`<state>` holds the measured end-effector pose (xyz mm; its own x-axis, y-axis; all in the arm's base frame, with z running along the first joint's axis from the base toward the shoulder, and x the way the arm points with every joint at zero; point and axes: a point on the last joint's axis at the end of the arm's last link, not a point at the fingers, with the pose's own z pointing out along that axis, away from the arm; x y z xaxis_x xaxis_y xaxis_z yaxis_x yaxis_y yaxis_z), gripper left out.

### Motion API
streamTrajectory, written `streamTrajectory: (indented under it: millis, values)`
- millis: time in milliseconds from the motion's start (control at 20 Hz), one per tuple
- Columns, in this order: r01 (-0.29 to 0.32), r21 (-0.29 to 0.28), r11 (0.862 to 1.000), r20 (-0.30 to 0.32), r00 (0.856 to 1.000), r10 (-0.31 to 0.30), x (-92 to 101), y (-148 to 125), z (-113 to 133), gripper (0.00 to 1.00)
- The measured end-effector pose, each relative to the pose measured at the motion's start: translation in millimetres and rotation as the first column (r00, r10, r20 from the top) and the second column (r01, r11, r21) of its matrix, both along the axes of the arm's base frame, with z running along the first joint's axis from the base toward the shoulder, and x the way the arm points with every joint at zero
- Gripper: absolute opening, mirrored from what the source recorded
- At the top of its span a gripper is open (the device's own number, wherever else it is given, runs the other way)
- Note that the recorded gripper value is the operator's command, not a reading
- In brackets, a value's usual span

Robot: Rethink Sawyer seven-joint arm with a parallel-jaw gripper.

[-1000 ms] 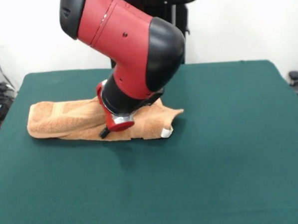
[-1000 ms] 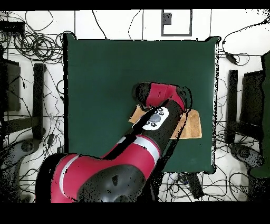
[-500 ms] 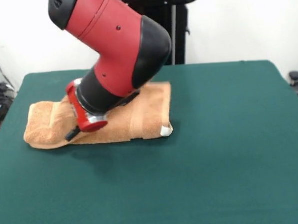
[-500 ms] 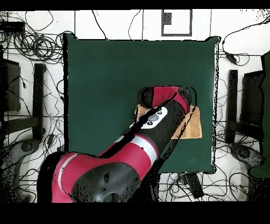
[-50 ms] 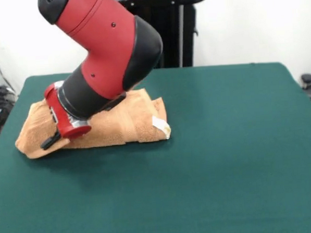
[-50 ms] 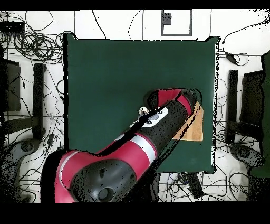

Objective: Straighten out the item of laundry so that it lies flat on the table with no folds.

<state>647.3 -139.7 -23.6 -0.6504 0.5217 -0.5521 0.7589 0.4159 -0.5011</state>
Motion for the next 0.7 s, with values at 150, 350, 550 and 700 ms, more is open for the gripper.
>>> streamTrajectory:
  millis: [150,350,550,700]
  values:
    - [-0.015,0.011,1.0,0.03,0.999,0.014,3.9,-5,-3,1.0]
    - [-0.055,0.035,0.998,0.158,0.986,0.049,22.4,-5,-9,1.0]
    - [-0.068,0.028,0.997,0.284,0.957,0.058,35.7,1,-20,1.0]
    - [-0.065,0.01,0.998,0.398,0.916,0.055,44.0,10,-34,1.0]
